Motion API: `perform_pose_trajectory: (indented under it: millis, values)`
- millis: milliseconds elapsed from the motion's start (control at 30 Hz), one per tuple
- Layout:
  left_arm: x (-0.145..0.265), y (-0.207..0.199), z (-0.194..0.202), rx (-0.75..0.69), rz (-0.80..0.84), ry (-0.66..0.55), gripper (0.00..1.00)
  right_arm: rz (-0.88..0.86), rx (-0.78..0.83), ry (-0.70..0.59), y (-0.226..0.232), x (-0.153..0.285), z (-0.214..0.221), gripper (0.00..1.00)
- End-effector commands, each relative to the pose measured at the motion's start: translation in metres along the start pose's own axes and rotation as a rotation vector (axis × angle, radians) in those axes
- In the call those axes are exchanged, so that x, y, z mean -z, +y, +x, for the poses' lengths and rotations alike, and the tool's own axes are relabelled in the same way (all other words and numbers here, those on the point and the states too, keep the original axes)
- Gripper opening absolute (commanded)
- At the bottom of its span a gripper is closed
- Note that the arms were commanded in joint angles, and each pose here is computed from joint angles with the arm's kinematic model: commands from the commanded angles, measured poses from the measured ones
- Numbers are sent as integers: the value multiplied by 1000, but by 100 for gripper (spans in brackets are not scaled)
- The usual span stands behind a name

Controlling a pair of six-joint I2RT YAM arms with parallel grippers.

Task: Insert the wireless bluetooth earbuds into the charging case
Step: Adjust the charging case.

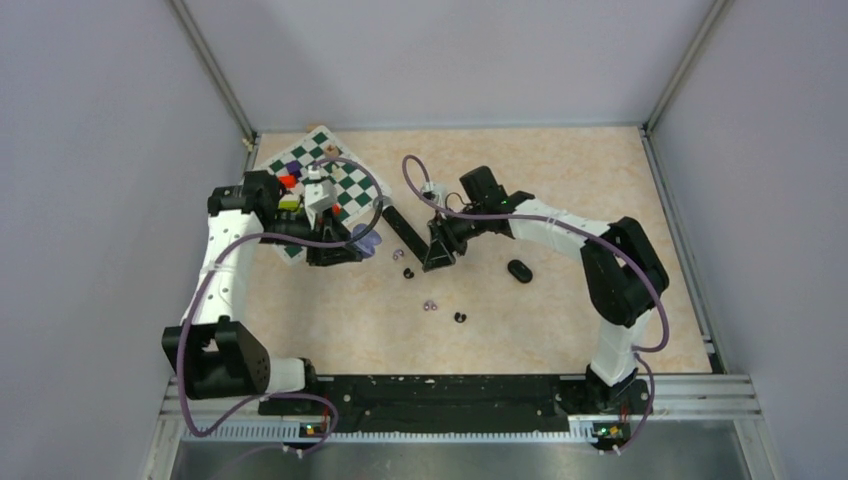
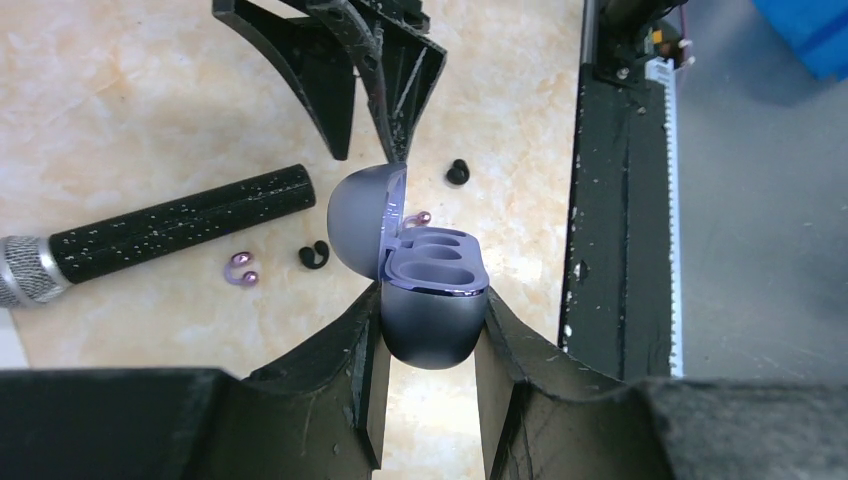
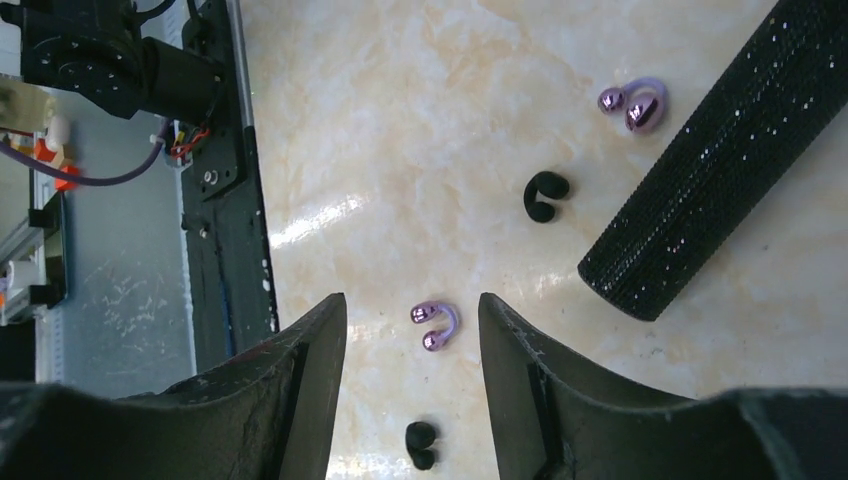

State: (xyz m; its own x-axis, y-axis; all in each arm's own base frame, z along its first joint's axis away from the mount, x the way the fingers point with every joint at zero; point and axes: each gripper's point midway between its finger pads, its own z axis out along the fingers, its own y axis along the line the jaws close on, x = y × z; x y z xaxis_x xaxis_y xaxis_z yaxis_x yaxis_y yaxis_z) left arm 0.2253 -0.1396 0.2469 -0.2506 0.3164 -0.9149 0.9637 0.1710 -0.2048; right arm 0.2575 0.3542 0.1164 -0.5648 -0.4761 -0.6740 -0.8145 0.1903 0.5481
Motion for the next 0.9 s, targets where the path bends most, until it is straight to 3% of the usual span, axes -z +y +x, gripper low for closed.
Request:
perform_pose_trajectory:
  millis: [0, 200, 700, 867]
  values:
    - [3, -19, -3, 61, 43, -99, 0, -49, 81, 0, 2, -16, -4, 50]
    - [3, 3, 1, 316, 66, -34, 0, -71, 69, 26, 5, -36, 12, 50]
    - [0, -13, 9, 291, 76, -44, 0, -46, 34, 50, 1, -41, 12, 46]
    - [-7, -13, 17, 313, 109, -21, 0, -108, 98, -93, 43, -7, -38, 60]
